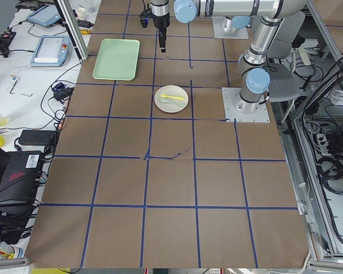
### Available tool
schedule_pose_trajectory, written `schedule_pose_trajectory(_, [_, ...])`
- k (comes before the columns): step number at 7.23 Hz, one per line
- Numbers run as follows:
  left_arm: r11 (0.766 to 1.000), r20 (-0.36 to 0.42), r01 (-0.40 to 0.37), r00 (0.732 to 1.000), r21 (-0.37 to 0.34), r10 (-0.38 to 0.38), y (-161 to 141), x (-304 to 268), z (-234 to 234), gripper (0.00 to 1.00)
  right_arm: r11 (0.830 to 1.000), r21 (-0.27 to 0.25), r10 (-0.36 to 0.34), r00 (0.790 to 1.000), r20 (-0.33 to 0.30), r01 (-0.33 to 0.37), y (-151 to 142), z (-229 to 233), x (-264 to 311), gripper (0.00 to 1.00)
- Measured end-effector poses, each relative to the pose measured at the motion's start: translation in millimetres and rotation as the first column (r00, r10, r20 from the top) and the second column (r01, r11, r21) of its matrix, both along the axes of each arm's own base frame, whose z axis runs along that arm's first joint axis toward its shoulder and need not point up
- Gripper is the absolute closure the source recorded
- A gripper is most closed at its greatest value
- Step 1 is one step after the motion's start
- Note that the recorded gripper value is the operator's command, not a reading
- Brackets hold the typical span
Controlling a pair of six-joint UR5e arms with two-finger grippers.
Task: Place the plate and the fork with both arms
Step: 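Move the left gripper toward the white plate with spoon and fork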
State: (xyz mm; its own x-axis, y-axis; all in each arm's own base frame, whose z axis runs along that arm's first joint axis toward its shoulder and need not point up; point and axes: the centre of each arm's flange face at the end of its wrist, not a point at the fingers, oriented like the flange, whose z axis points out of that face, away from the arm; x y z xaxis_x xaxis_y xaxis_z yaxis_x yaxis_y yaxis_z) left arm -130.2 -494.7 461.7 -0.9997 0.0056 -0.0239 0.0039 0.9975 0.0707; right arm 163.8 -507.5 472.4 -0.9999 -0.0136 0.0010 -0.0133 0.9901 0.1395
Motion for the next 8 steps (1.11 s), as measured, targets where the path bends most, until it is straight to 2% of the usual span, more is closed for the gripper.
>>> schedule_pose_trajectory(8, [1.0, 0.001, 0.004, 1.0, 0.001, -0.004, 3.9, -5.8, -8.9, 0.0, 1.0, 0.004, -0.018, 1.0, -0.023, 0.018, -1.5, -4.0, -0.4, 0.0])
